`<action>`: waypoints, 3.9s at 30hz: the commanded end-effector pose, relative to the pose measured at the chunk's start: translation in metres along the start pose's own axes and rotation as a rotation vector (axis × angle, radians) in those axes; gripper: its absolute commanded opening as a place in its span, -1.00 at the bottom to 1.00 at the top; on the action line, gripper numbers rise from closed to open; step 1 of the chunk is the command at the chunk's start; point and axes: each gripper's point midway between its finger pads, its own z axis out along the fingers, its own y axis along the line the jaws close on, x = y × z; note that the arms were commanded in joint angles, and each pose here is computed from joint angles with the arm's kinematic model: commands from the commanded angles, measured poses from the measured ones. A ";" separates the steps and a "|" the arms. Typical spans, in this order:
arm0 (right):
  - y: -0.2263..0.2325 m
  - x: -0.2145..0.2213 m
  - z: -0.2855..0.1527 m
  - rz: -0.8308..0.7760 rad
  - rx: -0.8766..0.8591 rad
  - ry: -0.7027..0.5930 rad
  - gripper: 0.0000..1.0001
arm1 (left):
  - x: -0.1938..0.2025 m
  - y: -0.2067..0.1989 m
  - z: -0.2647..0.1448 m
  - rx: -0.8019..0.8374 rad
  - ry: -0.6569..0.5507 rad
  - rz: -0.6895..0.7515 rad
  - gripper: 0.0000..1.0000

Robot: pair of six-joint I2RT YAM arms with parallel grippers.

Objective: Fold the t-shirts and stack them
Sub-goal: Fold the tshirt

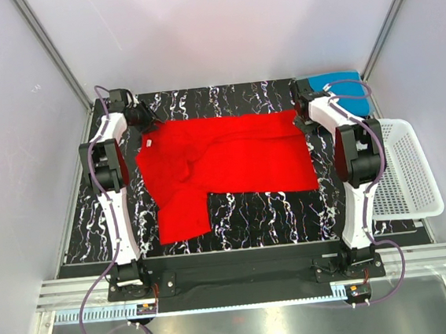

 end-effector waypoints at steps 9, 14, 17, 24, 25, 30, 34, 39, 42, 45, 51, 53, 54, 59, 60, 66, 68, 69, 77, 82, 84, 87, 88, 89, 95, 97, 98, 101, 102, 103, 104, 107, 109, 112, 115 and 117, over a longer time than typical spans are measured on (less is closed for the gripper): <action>-0.005 -0.012 -0.011 0.017 -0.029 -0.043 -1.00 | 0.008 0.022 0.013 -0.062 0.028 -0.013 -0.07; -0.007 -0.008 -0.010 0.015 -0.032 -0.036 -1.00 | 0.007 0.023 0.012 -0.068 0.029 -0.019 -0.07; 0.000 -0.002 -0.009 0.010 -0.069 -0.006 -1.00 | 0.008 0.024 0.012 -0.069 0.033 -0.022 -0.07; 0.021 -0.015 -0.027 -0.058 -0.122 0.017 -0.47 | 0.011 0.020 0.010 -0.045 0.038 -0.005 -0.06; 0.025 -0.021 -0.032 -0.053 -0.139 0.005 -0.46 | 0.011 0.020 0.010 -0.043 0.038 -0.004 -0.06; 0.053 -0.028 -0.040 -0.066 -0.265 -0.002 -0.52 | 0.013 0.017 0.010 -0.028 0.045 -0.002 -0.05; 0.078 -0.023 -0.022 -0.135 -0.326 0.017 -0.63 | 0.013 0.017 0.010 -0.025 0.047 -0.001 -0.05; 0.082 -0.031 0.009 -0.270 -0.263 -0.016 -0.72 | 0.013 0.018 0.010 -0.031 0.052 -0.002 -0.04; 0.085 -0.036 0.027 -0.290 -0.240 -0.035 -0.77 | 0.013 0.024 0.008 -0.048 0.056 -0.016 -0.03; 0.075 -0.034 0.046 -0.287 -0.178 -0.013 -0.79 | 0.014 0.033 0.008 -0.077 0.064 -0.043 -0.03; 0.052 -0.042 0.073 -0.255 -0.085 0.002 -0.82 | 0.012 0.048 0.002 -0.122 0.068 -0.080 -0.04; 0.049 -0.044 0.076 -0.242 -0.073 0.004 -0.83 | 0.010 0.057 -0.002 -0.156 0.052 -0.095 -0.04; 0.047 -0.047 0.076 -0.239 -0.064 -0.006 -0.83 | 0.006 0.060 -0.004 -0.165 0.036 -0.106 -0.04; 0.045 -0.047 0.079 -0.221 -0.044 0.005 -0.86 | -0.001 0.068 -0.007 -0.213 -0.011 -0.153 -0.05; 0.046 -0.046 0.079 -0.225 -0.049 0.007 -0.86 | -0.002 0.068 -0.006 -0.210 -0.019 -0.155 -0.05; 0.068 -0.056 0.062 -0.258 -0.166 -0.001 -0.76 | -0.007 0.012 -0.009 0.080 0.025 -0.146 0.03; 0.081 -0.066 0.041 -0.270 -0.240 -0.007 -0.68 | -0.018 -0.009 -0.028 0.128 -0.003 -0.102 0.06; 0.086 -0.068 0.032 -0.274 -0.268 -0.008 -0.65 | -0.023 -0.015 -0.036 0.135 -0.023 -0.085 0.07; 0.116 -0.067 -0.086 -0.309 -0.546 -0.019 -0.41 | -0.013 -0.017 -0.115 -0.072 -0.150 0.048 0.13; 0.139 0.007 -0.153 -0.408 -0.741 0.082 -0.18 | 0.045 -0.008 -0.130 -0.098 -0.074 0.016 0.14; 0.153 0.058 -0.185 -0.466 -0.849 0.142 -0.11 | 0.078 -0.009 -0.133 -0.066 -0.018 -0.010 0.11; 0.163 0.121 -0.211 -0.524 -0.916 0.213 -0.05 | 0.108 -0.010 -0.140 -0.031 -0.002 -0.024 0.07; 0.164 0.133 -0.214 -0.536 -0.920 0.227 -0.04 | 0.115 -0.008 -0.142 -0.044 0.000 -0.015 0.07; 0.169 0.147 -0.220 -0.538 -0.951 0.250 -0.03 | 0.123 -0.006 -0.143 -0.059 0.013 0.001 0.07; 0.180 0.254 -0.243 -0.654 -1.054 0.365 0.15 | 0.141 0.006 -0.154 -0.089 -0.003 -0.043 0.06; 0.179 0.288 -0.242 -0.687 -1.051 0.422 0.24 | 0.142 0.007 -0.156 -0.074 0.010 -0.062 0.06; 0.182 0.295 -0.245 -0.687 -1.059 0.432 0.26 | 0.143 0.011 -0.158 -0.086 0.015 -0.071 0.06; 0.184 0.322 -0.246 -0.689 -1.057 0.464 0.32 | 0.139 0.020 -0.164 -0.117 -0.009 -0.072 0.07; 0.186 0.328 -0.244 -0.685 -1.051 0.466 0.34 | 0.140 0.021 -0.166 -0.116 -0.017 -0.075 0.08; 0.187 0.333 -0.245 -0.673 -1.048 0.473 0.35 | 0.140 0.023 -0.168 -0.113 -0.022 -0.082 0.08; 0.190 0.337 -0.248 -0.669 -1.053 0.478 0.36 | 0.134 0.026 -0.170 -0.109 -0.045 -0.106 0.08; 0.194 0.349 -0.244 -0.642 -1.030 0.494 0.38 | 0.132 0.030 -0.172 -0.075 -0.059 -0.160 0.08; 0.197 0.353 -0.242 -0.605 -1.027 0.508 0.37 | 0.133 0.029 -0.172 -0.059 -0.050 -0.166 0.08; 0.203 0.358 -0.242 -0.558 -1.033 0.528 0.36 | 0.133 0.025 -0.172 -0.039 -0.043 -0.165 0.08; 0.209 0.359 -0.240 -0.520 -1.026 0.538 0.31 | 0.134 0.021 -0.172 -0.011 -0.033 -0.165 0.08; 0.214 0.358 -0.242 -0.498 -1.038 0.542 0.25 | 0.138 0.020 -0.171 0.001 -0.020 -0.163 0.08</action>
